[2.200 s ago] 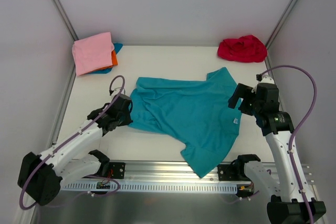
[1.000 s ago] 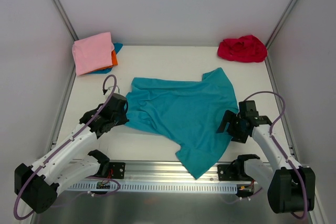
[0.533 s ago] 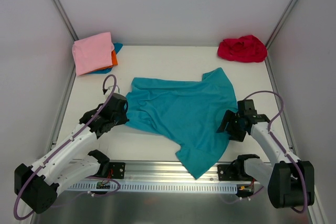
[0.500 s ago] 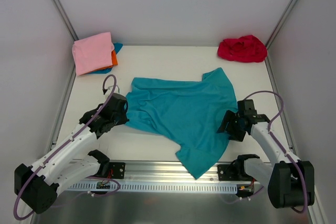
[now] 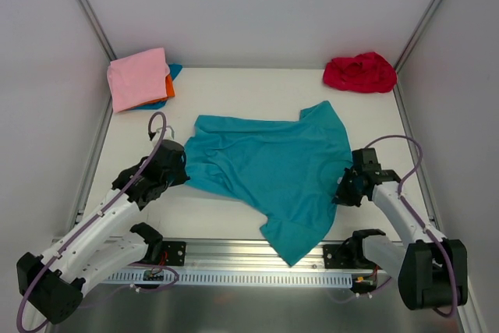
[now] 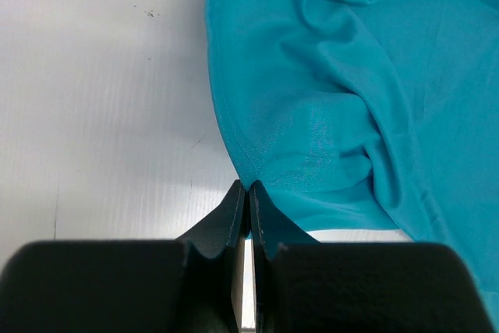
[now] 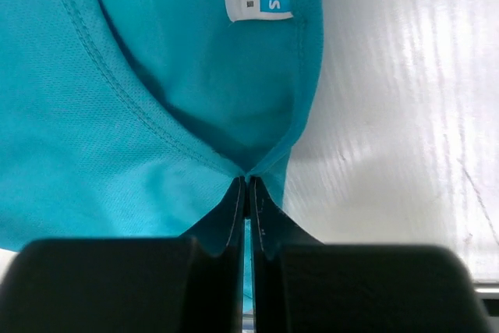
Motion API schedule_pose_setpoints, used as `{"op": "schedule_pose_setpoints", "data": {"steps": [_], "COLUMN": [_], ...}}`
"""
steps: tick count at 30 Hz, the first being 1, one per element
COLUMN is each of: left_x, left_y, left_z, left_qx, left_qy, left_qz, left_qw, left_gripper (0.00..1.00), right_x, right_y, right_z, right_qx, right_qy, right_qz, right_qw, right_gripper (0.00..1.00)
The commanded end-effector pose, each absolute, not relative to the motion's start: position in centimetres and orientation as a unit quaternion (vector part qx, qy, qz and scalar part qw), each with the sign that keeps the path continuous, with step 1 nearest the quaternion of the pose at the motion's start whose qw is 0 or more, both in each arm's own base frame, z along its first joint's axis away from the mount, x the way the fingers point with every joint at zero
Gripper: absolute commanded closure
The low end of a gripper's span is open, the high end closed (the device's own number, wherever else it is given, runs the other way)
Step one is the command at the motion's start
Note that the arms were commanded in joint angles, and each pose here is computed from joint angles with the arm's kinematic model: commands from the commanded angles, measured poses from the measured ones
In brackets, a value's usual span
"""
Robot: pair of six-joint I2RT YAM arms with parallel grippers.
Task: Fold and stack the t-shirts
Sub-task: Flatten out the tshirt
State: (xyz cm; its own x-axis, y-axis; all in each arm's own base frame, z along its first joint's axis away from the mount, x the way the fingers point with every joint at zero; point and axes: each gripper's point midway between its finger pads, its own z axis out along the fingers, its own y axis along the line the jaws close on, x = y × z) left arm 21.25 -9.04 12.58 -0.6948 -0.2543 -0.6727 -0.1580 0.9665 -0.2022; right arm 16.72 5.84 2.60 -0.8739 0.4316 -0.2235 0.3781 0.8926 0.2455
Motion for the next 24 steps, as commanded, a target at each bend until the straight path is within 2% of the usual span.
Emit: {"op": "schedule_pose_setpoints", "data": {"steps": [1,4,7,24], "left_x": [21.4,21.2,21.1,19.6], "left_y": [-8.5,-8.0,-7.6,-5.2], "left_z": [13.4,13.5,13.9,14.6], "left_qx": [-0.106,-0.108,-0.111,-0.134], "left_qy": [0.913,0.911,0.909,0.905], "left_qz": [-0.054,-0.045,-0.041,-0.003], "left_qw": [0.391,0.395,0.401,0.405], "left_gripper": [1.0,1.0,1.0,1.0], "right_x": [17.9,19.0,19.6,21.4], "right_y": [4.4,2.2,0.9,-2.1], "right_z": [5.1,8.1,10.1,11.3], "right_qx": [0.221,0.229,0.225,0.225], "right_qy": [0.954,0.943,0.941,0.937], "right_qz": [0.068,0.019,-0.017,-0.073], "right_qw": [0.193,0.24,0.252,0.257], "right_gripper": [1.0,1.0,1.0,0.99]}}
